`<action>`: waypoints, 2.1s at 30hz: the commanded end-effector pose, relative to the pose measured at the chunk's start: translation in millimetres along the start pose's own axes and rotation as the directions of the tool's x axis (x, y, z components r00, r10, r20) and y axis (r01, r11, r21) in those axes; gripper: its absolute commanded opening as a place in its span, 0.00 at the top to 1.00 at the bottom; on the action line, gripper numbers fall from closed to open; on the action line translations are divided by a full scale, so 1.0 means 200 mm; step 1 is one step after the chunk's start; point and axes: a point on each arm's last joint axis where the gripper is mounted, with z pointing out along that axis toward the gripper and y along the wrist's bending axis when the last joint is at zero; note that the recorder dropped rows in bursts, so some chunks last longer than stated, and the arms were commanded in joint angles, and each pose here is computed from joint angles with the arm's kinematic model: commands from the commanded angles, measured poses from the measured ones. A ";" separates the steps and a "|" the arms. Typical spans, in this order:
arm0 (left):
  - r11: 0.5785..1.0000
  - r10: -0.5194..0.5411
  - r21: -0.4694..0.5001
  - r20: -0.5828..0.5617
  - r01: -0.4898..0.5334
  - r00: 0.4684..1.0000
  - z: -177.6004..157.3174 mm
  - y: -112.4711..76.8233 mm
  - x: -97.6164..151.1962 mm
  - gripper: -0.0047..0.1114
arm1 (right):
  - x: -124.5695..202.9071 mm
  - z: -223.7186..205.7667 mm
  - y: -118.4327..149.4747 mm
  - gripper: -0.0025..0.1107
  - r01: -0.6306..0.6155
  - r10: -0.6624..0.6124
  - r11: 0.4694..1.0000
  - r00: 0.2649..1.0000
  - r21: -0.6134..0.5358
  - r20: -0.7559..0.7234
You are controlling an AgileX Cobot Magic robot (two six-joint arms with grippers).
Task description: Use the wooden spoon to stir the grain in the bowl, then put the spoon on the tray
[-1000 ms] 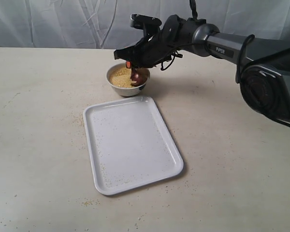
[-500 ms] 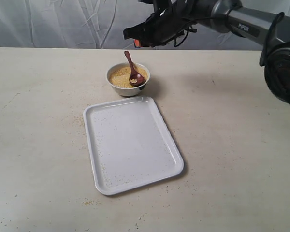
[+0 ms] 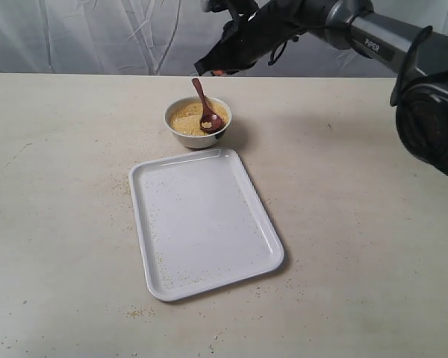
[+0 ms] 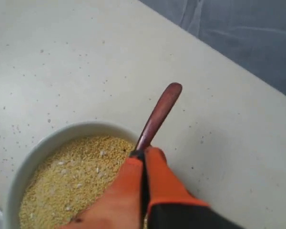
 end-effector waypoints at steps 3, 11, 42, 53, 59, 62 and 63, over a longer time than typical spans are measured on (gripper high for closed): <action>1.000 0.016 -0.008 0.006 -0.016 1.000 0.00 0.00 0.00 0.96 | 0.01 0.09 -0.03 0.98 0.216 -0.218 0.976 0.975 -0.041 -0.046; 1.000 0.016 -0.008 0.006 -0.016 1.000 0.00 0.00 0.00 0.96 | 0.01 0.19 -0.02 0.98 0.327 -0.322 0.943 0.944 -0.065 0.072; 1.000 0.020 -0.009 0.006 -0.020 1.000 0.00 0.00 0.00 0.96 | 0.11 0.39 -0.04 0.98 0.439 -0.444 0.895 0.892 0.075 0.082; 1.000 0.020 -0.009 0.006 -0.020 1.000 0.00 0.00 0.00 0.96 | 0.02 0.29 -0.04 0.98 0.396 -0.404 0.912 0.912 0.108 0.065; 1.000 0.020 -0.009 0.006 -0.020 1.000 0.00 0.00 0.00 0.96 | 0.07 0.35 -0.06 0.98 0.370 -0.381 0.920 0.921 0.127 0.079; 1.000 0.020 -0.009 0.006 -0.020 1.000 0.00 0.00 0.00 0.96 | 0.07 0.35 -0.06 0.98 0.376 -0.387 0.918 0.919 0.130 0.074; 1.000 0.020 -0.009 0.006 -0.020 1.000 0.00 0.00 0.00 0.96 | 0.07 0.35 -0.06 0.98 0.376 -0.386 0.918 0.920 0.126 0.071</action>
